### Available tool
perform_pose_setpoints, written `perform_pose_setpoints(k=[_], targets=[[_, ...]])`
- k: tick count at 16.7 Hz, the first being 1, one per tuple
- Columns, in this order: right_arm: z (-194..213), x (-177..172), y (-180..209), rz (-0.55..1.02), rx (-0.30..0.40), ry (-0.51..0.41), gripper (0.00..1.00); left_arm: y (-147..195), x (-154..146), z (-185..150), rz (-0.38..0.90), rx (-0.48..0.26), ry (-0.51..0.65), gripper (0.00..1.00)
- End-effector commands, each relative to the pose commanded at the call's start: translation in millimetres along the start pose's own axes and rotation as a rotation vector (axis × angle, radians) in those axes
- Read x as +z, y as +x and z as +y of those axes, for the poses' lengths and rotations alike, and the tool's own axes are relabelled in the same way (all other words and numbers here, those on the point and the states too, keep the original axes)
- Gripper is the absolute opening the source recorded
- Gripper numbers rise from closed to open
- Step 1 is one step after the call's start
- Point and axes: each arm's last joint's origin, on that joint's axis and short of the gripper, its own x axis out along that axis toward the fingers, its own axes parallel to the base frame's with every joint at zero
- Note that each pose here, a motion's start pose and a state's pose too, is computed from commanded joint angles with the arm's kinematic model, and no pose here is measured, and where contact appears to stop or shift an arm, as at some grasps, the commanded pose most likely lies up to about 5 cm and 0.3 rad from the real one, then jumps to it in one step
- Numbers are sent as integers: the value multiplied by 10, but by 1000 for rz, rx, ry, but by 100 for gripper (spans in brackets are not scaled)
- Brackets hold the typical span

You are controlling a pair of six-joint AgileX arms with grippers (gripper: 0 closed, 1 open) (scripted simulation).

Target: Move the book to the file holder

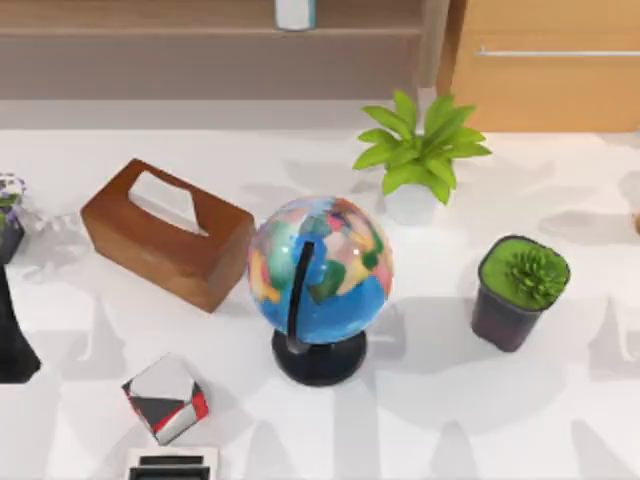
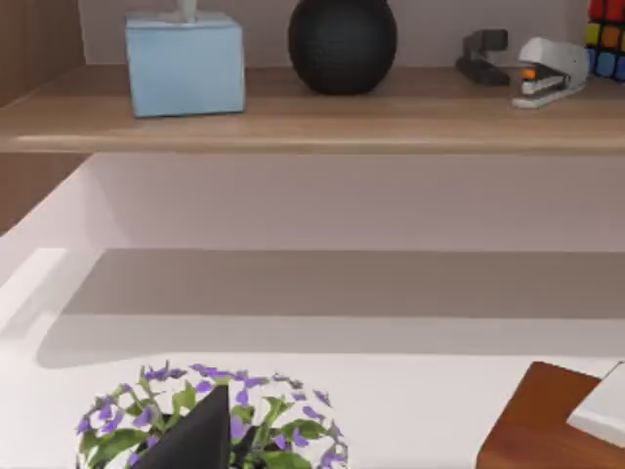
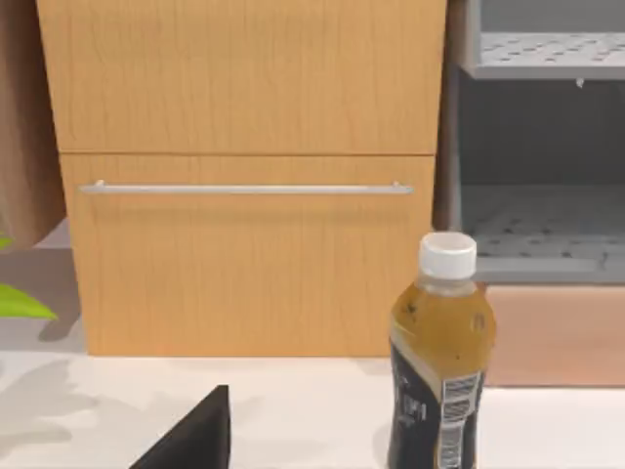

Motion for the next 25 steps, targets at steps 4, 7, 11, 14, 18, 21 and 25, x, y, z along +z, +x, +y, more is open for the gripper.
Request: perform_pose_setpoints(k=[4,7,11,14,18,21,25], targets=[[21,95,2,-23,14,-2,100,0,0,0,0,0,0,100],[96,467,30,-98,56,-5,100,0,0,0,0,0,0,100],[288,1237,245,-209,115,7,100,0,0,0,0,0,0,100],[586,1782,656,-253,146,27,100,0,0,0,0,0,0,100],[1313,2125,1485,-237,155,50,100,0,0,0,0,0,0,100],[2040,1981,2122,-191,138,54,100,0,0,0,0,0,0,100],[2927,1382,2737,-113,89,38,100,0,0,0,0,0,0,100]])
